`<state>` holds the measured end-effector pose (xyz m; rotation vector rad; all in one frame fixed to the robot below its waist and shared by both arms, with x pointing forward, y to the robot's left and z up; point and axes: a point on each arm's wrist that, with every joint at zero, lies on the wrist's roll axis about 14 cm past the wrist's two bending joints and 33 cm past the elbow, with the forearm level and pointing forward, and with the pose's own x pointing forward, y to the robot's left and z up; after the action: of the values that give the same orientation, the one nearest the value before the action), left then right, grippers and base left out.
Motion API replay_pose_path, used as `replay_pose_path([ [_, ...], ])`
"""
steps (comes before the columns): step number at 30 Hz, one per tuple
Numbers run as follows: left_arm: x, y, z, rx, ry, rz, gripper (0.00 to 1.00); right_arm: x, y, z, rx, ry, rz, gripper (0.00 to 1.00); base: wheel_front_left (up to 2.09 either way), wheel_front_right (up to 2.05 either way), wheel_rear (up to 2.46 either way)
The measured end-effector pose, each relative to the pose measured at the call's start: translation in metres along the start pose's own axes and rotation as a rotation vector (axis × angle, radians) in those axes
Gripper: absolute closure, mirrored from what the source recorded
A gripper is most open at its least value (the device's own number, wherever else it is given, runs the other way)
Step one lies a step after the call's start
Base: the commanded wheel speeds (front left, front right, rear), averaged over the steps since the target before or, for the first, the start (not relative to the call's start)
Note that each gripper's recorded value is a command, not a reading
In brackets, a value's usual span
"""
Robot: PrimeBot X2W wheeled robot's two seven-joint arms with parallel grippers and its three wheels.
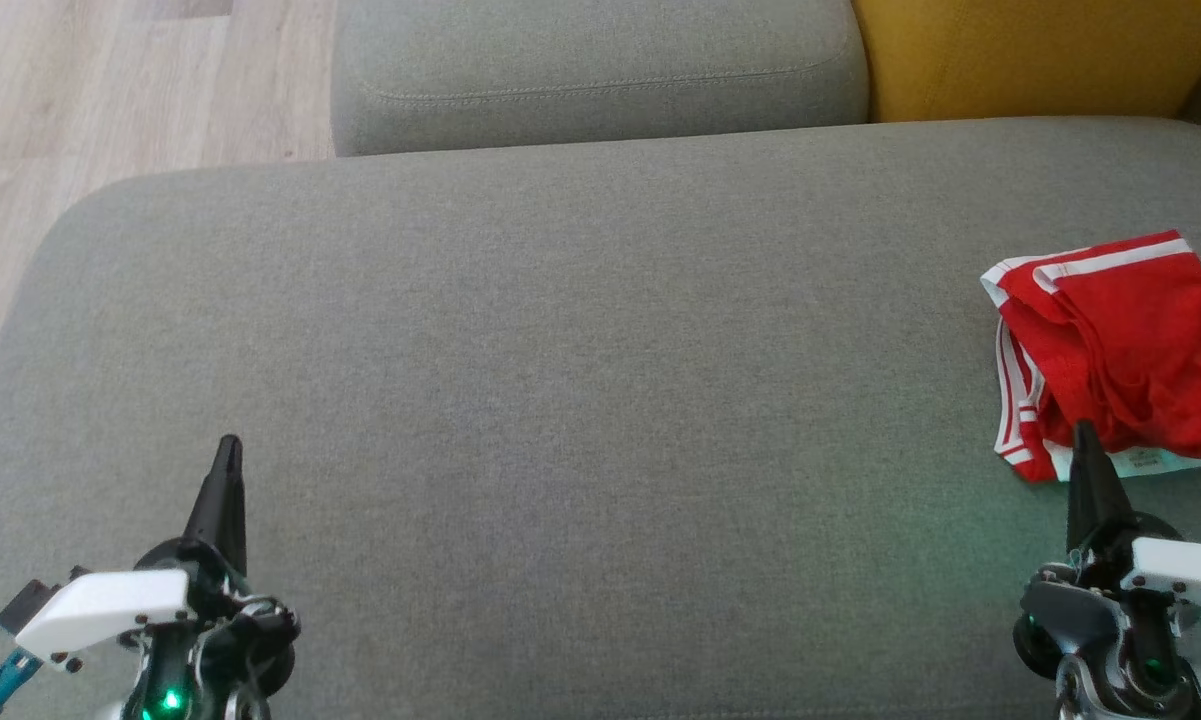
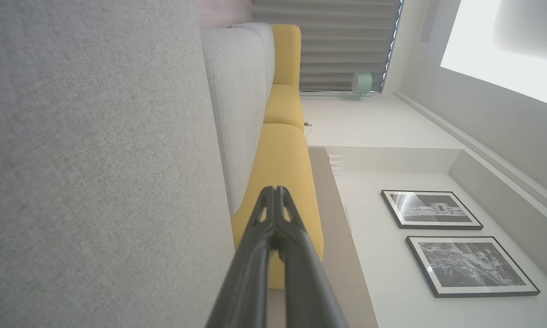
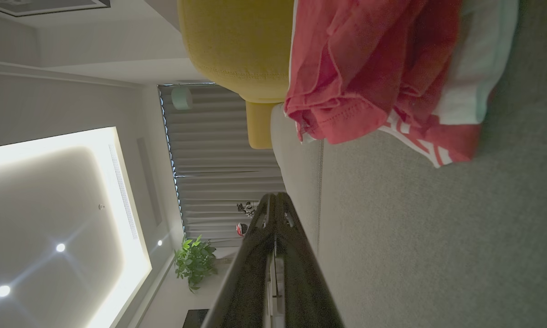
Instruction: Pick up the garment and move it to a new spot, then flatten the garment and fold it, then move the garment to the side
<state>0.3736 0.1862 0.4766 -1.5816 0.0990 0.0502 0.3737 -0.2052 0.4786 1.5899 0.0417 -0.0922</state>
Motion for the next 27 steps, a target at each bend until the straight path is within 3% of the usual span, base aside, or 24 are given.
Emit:
replay_pose_path([
  [27,-0.0002,-0.0002,0.0028,-0.005,-0.009,-0.001,1.00,-0.0001,-0.0001,0.0007,0.000,0.001,0.000,1.00,0.00,0.00,0.00],
])
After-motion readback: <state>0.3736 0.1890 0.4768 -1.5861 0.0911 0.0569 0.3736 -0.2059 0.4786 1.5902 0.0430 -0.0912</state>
